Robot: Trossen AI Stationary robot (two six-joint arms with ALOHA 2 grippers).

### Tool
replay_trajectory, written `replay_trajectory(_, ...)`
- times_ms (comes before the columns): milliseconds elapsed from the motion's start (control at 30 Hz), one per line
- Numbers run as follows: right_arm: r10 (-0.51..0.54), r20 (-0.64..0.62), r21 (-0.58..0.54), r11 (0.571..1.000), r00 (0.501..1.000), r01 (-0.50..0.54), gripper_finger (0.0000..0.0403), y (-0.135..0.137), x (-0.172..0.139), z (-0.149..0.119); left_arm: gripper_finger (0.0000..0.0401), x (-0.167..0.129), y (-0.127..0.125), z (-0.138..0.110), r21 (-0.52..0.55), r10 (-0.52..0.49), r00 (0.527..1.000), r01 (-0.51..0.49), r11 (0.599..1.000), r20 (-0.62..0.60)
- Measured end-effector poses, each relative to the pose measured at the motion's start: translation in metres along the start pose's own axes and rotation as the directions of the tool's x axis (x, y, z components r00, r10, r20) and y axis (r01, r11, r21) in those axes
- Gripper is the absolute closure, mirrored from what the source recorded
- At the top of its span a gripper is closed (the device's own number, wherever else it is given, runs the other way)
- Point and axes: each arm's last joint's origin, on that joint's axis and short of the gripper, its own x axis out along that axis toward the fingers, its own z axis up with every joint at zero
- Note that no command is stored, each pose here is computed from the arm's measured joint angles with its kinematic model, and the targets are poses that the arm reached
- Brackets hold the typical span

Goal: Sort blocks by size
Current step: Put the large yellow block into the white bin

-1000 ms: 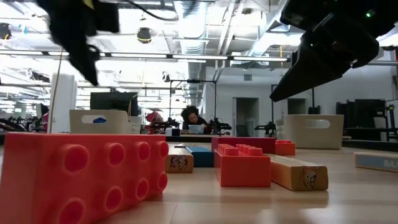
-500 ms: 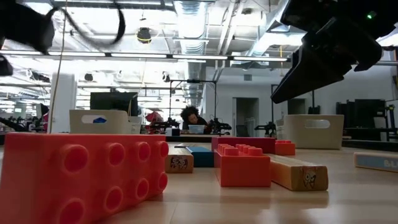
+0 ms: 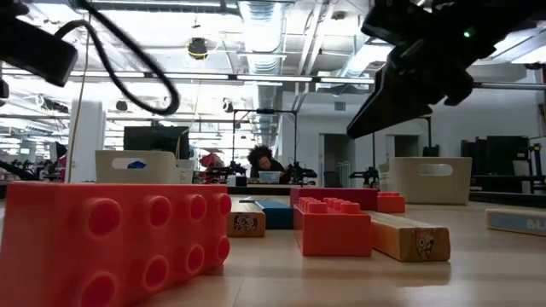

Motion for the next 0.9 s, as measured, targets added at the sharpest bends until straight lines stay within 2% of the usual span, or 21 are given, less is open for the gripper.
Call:
replay_trajectory(333,0.017,0.011,-0.014,1.000,1.000,-0.017,0.0188,-0.001,0.002,0.003,0.0136,0.016,0.008,-0.014,0.039,0.070,0.997,-0.070,0.997,-0.012)
replay_trajectory(567,0.021,0.021,-0.008,1.000,1.000,-0.021,0.0188,-0.001,0.002,0.004,0.0145,0.026,0.008,-0.015,0.071,0.028,0.999,-0.029,0.997,0.018)
replay_trajectory(767,0.030,0.022,0.002,1.000,0.999,-0.030,0.0188,0.002,0.000,0.003,0.0217,0.026,0.010,-0.012,0.109,0.045,0.998,-0.049,0.993,0.043)
replay_trajectory(900,0.040,0.025,0.017,0.999,0.999,-0.041,0.0188,0.005,-0.003,0.002,0.0275,0.025,0.019,-0.006,0.135,0.125,0.989,-0.136,0.982,0.084)
